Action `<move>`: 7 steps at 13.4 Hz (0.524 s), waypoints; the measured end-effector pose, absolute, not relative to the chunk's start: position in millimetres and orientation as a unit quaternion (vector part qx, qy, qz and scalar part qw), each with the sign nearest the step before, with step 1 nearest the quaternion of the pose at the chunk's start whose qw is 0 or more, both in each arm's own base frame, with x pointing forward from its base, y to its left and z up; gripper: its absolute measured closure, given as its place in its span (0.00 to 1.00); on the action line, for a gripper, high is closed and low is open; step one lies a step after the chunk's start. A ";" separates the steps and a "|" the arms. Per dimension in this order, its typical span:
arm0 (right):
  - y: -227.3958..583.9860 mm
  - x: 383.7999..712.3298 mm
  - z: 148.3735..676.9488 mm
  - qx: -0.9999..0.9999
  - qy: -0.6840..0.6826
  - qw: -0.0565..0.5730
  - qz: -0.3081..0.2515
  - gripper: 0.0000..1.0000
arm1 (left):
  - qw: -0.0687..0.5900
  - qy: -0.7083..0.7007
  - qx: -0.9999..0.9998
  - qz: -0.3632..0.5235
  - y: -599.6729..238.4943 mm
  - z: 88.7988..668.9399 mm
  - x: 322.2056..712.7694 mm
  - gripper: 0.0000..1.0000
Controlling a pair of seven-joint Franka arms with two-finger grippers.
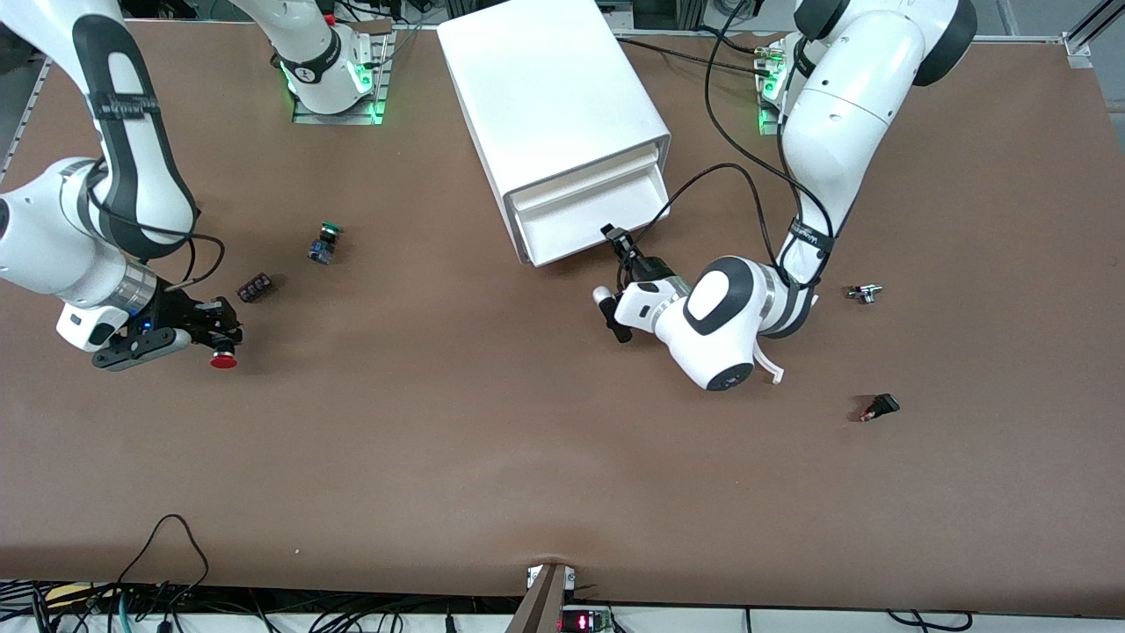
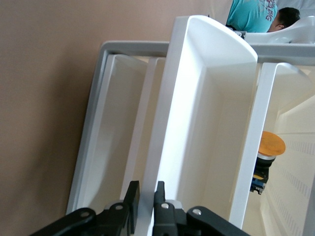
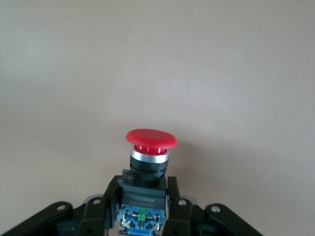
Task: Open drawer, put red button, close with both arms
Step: 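Lift the red button with the right gripper while the left gripper pulls the drawer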
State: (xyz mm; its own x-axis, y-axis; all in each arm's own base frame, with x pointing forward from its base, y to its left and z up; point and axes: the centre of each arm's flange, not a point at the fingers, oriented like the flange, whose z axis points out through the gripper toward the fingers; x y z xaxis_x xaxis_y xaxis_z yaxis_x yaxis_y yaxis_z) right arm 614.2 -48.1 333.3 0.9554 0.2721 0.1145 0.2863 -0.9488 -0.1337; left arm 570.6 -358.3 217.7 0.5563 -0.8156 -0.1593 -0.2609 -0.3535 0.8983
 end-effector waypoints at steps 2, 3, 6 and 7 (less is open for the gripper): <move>-30.4 624.8 365.4 -0.987 -0.137 0.070 -0.035 0.59 | 0.441 -0.350 0.769 -0.302 -350.0 221.8 580.3 0.84; -22.2 629.8 379.7 -0.988 -0.137 0.069 -0.031 0.59 | 0.440 -0.348 0.772 -0.299 -346.4 223.0 583.9 0.84; 13.0 638.9 413.9 -0.989 -0.132 0.062 -0.015 0.59 | 0.436 -0.346 0.778 -0.291 -339.3 225.7 591.8 0.84; 29.4 640.0 425.0 -0.990 -0.126 0.060 -0.008 0.59 | 0.435 -0.345 0.780 -0.289 -337.8 226.5 593.9 0.84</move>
